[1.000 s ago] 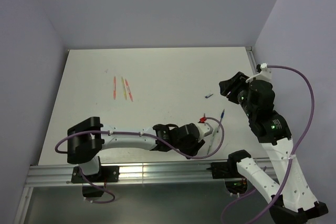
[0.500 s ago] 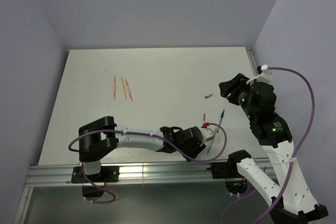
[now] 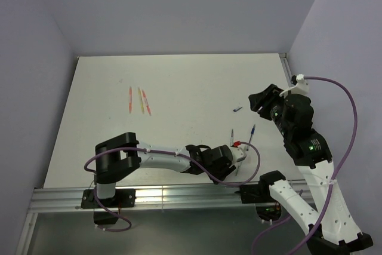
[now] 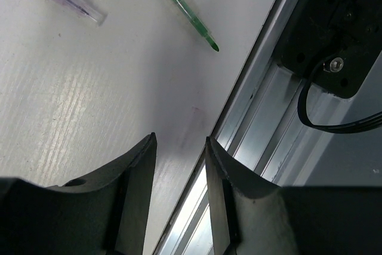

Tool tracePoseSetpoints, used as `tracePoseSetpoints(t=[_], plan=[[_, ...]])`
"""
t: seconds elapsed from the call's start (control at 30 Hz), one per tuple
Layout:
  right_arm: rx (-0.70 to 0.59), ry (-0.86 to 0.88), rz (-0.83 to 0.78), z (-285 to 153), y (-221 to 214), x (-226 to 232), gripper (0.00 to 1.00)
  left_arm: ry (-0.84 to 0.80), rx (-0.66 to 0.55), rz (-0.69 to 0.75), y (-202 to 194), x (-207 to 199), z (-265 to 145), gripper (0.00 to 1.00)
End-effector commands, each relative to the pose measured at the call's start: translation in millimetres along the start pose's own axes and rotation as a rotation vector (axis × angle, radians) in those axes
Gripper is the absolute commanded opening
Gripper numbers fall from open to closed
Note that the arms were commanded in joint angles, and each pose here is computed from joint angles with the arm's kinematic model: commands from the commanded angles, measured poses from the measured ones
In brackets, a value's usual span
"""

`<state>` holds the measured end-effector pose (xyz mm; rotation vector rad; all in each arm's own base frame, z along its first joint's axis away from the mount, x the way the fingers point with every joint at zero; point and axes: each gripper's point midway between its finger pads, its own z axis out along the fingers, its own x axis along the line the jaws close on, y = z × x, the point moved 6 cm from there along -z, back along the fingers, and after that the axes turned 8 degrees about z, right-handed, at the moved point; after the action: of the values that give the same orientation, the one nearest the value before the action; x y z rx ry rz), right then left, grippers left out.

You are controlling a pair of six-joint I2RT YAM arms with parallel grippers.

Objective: Insert the pens into the pen caps
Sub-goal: Pick up the pen cap at the corner of the board.

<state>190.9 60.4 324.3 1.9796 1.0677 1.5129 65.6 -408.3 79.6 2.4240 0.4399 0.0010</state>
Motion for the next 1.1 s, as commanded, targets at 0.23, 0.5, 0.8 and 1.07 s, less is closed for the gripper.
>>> tracePoseSetpoints(t=[0.23, 0.5, 0.8, 1.07], plan=[[-0.034, 0.026, -0.012, -0.6, 3.0, 0.2, 0.6, -0.018, -0.041, 0.042, 14.0, -7.4, 4.7, 0.43], [-0.042, 0.031, -0.011, -4.2, 3.1, -0.6, 0.6, -0.018, -0.022, 0.051, 10.6, -11.7, 10.2, 0.41], [-0.046, 0.039, -0.013, -5.8, 2.2, -1.4, 0.61, 0.092, 0.06, 0.039, -9.1, 1.4, 18.6, 0.2], [-0.042, 0.037, -0.018, -2.5, 1.9, -0.9, 0.61, 0.271, 0.024, -0.208, -12.3, 51.0, -2.9, 0.01]])
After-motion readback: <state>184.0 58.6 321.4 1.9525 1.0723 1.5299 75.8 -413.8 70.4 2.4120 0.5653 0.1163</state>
